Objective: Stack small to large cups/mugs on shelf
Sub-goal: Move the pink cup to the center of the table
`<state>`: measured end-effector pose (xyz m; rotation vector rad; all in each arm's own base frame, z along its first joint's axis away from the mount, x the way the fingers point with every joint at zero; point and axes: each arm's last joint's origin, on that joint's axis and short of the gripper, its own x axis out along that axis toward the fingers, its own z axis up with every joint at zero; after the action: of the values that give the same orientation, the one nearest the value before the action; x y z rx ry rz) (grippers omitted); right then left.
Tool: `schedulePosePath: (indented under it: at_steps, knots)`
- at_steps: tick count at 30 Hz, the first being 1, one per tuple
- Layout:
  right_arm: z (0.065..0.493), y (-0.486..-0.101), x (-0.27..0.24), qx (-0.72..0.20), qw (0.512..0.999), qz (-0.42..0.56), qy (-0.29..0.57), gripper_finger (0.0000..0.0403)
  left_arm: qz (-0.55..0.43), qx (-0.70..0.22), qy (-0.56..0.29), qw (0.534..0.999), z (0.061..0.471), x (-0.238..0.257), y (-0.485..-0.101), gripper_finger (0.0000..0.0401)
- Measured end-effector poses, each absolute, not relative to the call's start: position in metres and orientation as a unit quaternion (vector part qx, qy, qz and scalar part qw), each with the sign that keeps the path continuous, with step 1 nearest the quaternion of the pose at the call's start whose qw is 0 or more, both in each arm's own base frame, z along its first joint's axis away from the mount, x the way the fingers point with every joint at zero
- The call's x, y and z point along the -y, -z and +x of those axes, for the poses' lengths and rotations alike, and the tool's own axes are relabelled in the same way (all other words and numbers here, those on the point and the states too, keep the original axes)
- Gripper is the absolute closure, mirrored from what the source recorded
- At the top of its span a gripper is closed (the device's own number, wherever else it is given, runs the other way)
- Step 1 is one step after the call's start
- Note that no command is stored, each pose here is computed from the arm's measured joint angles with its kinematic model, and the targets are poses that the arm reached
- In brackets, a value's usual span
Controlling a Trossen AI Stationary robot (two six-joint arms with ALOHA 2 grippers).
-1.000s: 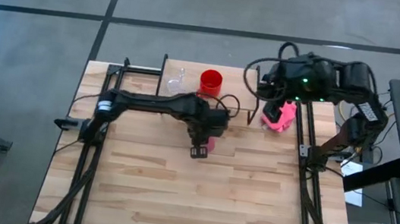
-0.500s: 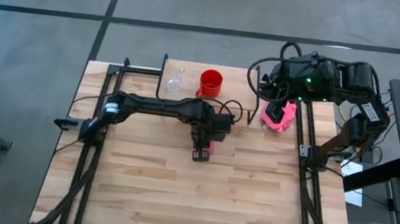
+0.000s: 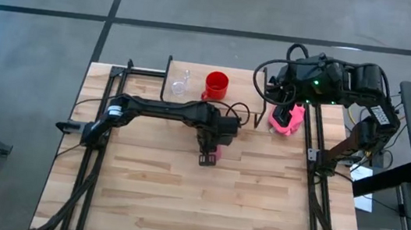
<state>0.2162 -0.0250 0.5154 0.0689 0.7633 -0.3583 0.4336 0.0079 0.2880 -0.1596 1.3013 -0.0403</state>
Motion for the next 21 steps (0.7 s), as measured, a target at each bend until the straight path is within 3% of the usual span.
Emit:
schedulePosePath:
  at_steps: [13, 21]
  knots:
    - [0.216, -0.515, 0.025, -0.370, 0.912, 0.034, 0.174, 0.0339, -0.085, -0.615, 0.025, 0.784, 0.433, -0.009, -0.276, 0.0400]
    - [0.216, -0.515, 0.025, -0.370, 0.912, 0.034, 0.173, 0.0339, -0.085, -0.606, 0.026, 0.791, 0.436, -0.010, -0.276, 0.0362]
